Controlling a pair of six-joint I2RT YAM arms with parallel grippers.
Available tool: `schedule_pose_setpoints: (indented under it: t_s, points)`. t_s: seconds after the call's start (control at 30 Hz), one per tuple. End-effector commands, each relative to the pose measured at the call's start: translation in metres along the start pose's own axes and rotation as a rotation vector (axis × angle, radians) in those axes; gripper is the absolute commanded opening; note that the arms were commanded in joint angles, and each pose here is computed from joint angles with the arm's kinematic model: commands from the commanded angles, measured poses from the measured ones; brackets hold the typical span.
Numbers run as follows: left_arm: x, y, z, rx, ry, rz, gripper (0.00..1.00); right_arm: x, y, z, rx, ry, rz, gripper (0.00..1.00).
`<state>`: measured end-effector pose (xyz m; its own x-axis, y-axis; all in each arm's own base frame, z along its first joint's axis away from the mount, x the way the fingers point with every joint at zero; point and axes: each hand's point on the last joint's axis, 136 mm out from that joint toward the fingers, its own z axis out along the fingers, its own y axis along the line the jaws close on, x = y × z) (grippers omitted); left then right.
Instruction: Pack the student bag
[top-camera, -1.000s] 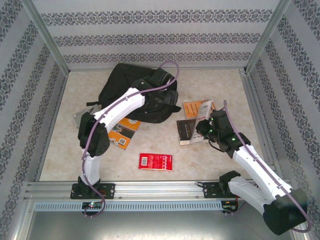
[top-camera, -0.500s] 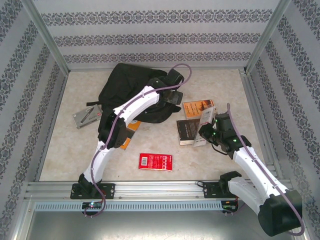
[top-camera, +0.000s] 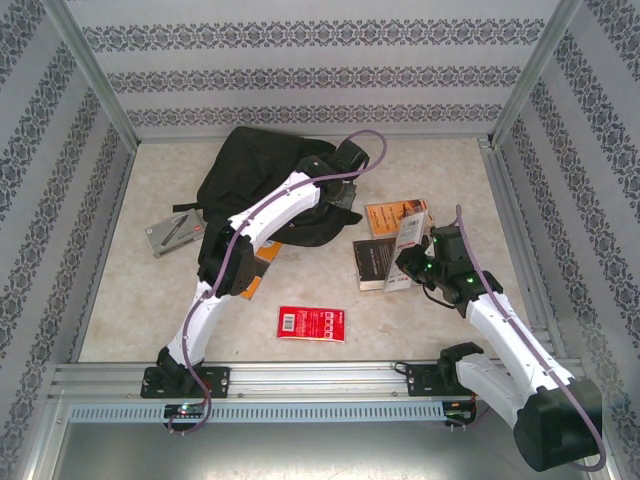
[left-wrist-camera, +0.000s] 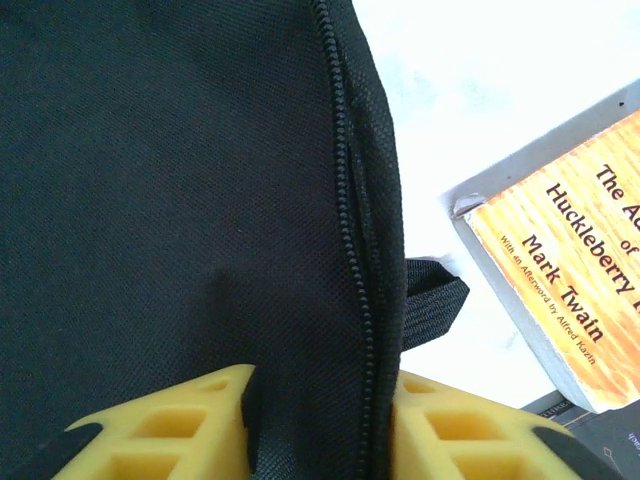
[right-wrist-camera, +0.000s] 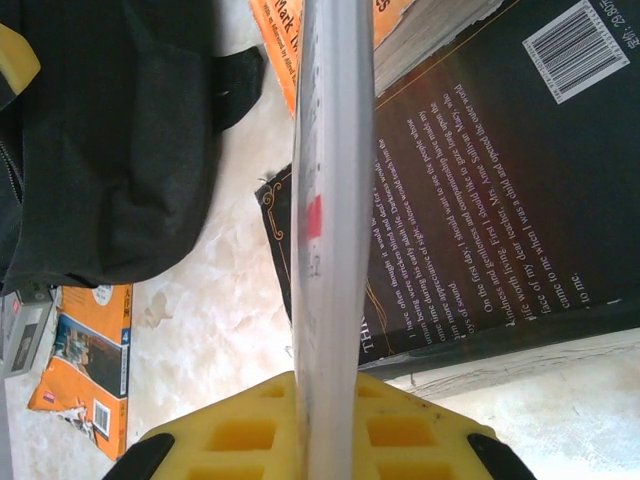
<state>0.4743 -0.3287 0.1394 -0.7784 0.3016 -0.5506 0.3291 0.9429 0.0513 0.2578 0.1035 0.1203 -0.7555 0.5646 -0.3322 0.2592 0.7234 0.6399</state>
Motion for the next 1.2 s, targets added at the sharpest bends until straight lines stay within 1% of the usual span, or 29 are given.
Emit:
schedule_pose_setpoints:
  t_s: [0.0, 0.17, 0.3, 0.43, 0.73, 0.93, 1.17]
  points:
    - [-0.005, 0.011, -0.011, -0.028, -0.005, 0.010, 0.31, -0.001, 0.001, 0.001, -0.017, 0.001, 0.007, 0.13]
    - [-0.006, 0.014, -0.015, -0.011, -0.006, -0.009, 0.22, -0.001, 0.001, 0.001, -0.017, 0.000, 0.007, 0.13]
    - [-0.012, 0.014, -0.024, 0.028, -0.023, -0.037, 0.09, -0.002, 0.003, 0.001, -0.020, 0.002, 0.007, 0.12]
    - [-0.018, 0.013, -0.035, 0.078, -0.036, -0.077, 0.00, -0.001, 0.004, 0.002, -0.026, 0.007, 0.005, 0.13]
    - [-0.029, 0.018, -0.067, 0.155, -0.080, -0.132, 0.00, -0.003, 0.014, -0.001, -0.059, 0.007, -0.021, 0.13]
    - [-0.035, 0.016, -0.102, 0.224, -0.116, -0.119, 0.00, -0.011, 0.058, -0.016, -0.188, -0.009, -0.118, 0.14]
    - [-0.056, 0.040, -0.161, 0.225, -0.242, -0.087, 0.00, -0.023, 0.097, -0.033, -0.273, -0.025, -0.191, 0.13]
